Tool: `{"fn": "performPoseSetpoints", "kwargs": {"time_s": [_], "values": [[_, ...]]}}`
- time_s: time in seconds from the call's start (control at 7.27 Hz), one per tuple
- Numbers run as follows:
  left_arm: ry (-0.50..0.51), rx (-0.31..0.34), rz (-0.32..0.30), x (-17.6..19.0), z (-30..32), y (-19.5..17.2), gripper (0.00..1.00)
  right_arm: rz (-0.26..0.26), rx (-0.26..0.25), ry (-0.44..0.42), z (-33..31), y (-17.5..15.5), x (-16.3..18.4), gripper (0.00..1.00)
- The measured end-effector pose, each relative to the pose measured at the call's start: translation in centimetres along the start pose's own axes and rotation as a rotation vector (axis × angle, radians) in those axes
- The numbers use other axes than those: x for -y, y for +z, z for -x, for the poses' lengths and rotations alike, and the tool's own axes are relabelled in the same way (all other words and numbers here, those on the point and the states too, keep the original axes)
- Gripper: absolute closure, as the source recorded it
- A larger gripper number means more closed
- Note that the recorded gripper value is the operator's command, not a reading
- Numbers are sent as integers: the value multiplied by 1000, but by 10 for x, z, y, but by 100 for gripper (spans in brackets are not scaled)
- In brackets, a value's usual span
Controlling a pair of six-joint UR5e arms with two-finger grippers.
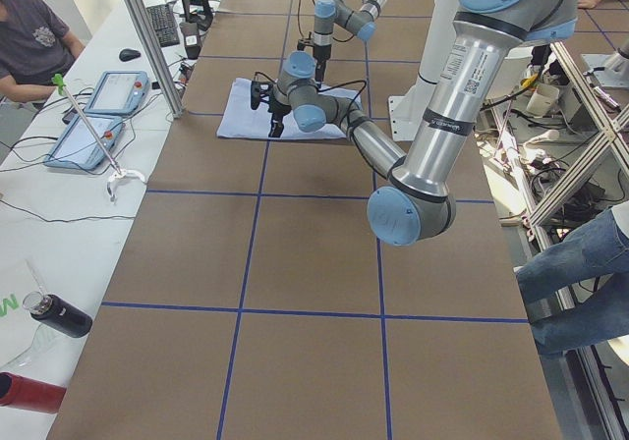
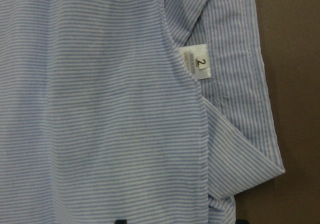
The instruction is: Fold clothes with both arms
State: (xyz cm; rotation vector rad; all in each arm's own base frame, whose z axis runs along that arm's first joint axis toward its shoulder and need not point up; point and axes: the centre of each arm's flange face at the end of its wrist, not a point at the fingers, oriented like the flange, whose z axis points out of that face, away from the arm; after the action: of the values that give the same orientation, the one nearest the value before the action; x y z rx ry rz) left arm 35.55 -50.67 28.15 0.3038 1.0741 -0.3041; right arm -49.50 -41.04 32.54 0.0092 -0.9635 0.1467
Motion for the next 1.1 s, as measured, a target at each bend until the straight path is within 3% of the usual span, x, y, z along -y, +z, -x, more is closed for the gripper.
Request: {"fn": "performPoseSetpoints", "kwargs": {"time_s": [0.69,1.1], "values": [[-2,4,32,-17,24,-19,1,-52,17,-70,15,-8,5,23],[-6,12,47,-19,24,-18,1,-51,-8,-76,12,3,9,25]]}}
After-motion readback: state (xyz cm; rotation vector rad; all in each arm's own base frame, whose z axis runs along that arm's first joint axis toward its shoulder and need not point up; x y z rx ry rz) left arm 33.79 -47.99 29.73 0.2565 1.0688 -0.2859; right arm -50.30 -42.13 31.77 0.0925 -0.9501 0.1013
